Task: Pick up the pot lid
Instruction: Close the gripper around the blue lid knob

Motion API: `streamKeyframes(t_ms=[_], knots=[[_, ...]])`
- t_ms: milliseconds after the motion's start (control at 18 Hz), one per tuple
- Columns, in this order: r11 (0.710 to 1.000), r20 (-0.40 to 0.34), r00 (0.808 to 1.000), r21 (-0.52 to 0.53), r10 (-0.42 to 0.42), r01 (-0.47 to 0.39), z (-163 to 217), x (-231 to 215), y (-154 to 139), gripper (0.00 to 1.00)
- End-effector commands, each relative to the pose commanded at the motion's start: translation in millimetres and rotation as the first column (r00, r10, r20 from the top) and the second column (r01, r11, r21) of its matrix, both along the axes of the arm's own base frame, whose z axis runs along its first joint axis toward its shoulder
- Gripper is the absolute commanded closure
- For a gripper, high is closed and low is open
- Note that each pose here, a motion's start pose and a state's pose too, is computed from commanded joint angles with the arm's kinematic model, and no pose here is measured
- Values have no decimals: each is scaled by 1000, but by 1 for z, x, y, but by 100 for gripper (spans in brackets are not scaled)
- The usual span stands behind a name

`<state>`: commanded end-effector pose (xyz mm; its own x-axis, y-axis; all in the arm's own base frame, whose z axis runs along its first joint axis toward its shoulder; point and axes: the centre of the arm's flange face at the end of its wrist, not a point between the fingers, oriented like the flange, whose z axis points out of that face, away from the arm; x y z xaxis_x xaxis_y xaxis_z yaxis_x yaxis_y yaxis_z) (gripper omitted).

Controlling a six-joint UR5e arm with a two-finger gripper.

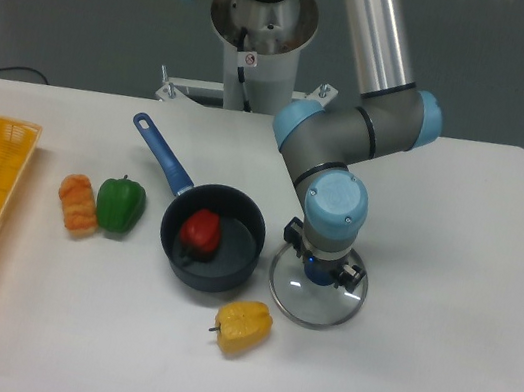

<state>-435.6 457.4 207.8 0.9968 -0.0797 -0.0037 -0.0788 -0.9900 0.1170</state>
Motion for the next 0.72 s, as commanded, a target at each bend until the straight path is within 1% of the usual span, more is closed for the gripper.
streamKeyframes(t_ms=[111, 222, 389, 444, 722], knots=[[1000, 1, 1000, -1, 3, -3, -1, 0, 0, 26], [1000, 2, 1000, 2, 2, -2, 0, 0, 1, 26], [1000, 2, 1000, 6, 0, 0, 2, -1, 2, 30], [1000, 3, 1000, 7, 3, -3, 3, -3, 2, 35], [1000, 1, 1000, 9, 0, 0, 11, -8, 2, 37]])
